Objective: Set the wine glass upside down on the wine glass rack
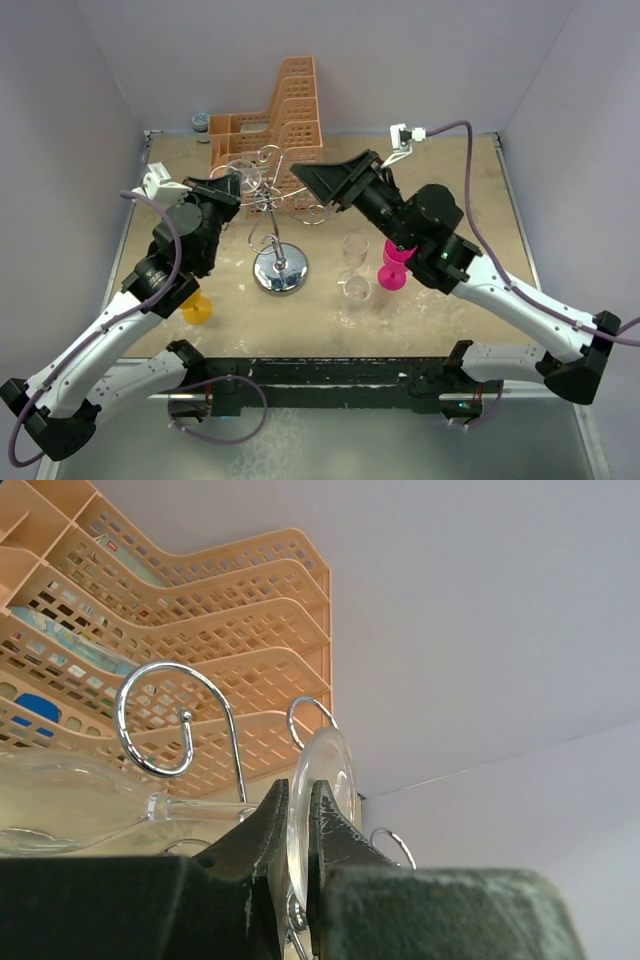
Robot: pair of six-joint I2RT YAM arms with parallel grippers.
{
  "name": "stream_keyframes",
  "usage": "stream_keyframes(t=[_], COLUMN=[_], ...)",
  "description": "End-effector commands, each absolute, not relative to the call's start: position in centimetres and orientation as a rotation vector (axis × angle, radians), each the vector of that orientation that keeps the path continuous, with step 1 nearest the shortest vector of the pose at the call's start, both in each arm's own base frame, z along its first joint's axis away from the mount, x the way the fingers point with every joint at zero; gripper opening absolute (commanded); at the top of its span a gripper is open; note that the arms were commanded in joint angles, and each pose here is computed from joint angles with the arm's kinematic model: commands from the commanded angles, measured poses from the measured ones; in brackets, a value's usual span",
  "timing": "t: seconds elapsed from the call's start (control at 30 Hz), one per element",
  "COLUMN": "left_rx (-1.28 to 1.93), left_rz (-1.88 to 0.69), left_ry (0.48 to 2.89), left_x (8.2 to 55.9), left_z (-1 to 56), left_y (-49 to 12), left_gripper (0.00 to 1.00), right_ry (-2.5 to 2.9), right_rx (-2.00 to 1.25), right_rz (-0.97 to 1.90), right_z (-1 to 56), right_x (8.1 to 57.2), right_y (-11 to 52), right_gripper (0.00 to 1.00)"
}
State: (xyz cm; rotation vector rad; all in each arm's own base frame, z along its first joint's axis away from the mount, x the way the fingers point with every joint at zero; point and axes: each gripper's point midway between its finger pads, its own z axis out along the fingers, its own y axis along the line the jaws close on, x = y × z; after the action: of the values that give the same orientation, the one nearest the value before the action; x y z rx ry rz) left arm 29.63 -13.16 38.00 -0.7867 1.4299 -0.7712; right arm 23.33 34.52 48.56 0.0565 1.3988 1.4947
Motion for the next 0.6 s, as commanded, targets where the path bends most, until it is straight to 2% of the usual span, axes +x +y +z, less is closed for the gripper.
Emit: stream_keyframes(t=[0.0, 0.23, 0.57], left_rx=[-0.779, -0.795, -0.779], left_rz=[-0.82, -0.771, -0.755], left_ry=[1.328, 1.317, 1.346], left_x=[29.9, 30.8, 32.9], left_z=[41.5, 41.6, 42.1], left_y=[-13.1, -12.8, -12.7], left_gripper=[0.0, 0.0, 0.0], right_ry=[1.303, 1.34, 1.441], right_rx=[-0.012, -0.1, -0.028], right_rz=[1.369, 1.22, 1.161], right_z=[49.4, 47.7, 44.9], right_x=[22.8, 22.1, 21.8], right_y=[32.0, 29.9, 27.5], right_gripper=[0.54, 0.55, 0.56])
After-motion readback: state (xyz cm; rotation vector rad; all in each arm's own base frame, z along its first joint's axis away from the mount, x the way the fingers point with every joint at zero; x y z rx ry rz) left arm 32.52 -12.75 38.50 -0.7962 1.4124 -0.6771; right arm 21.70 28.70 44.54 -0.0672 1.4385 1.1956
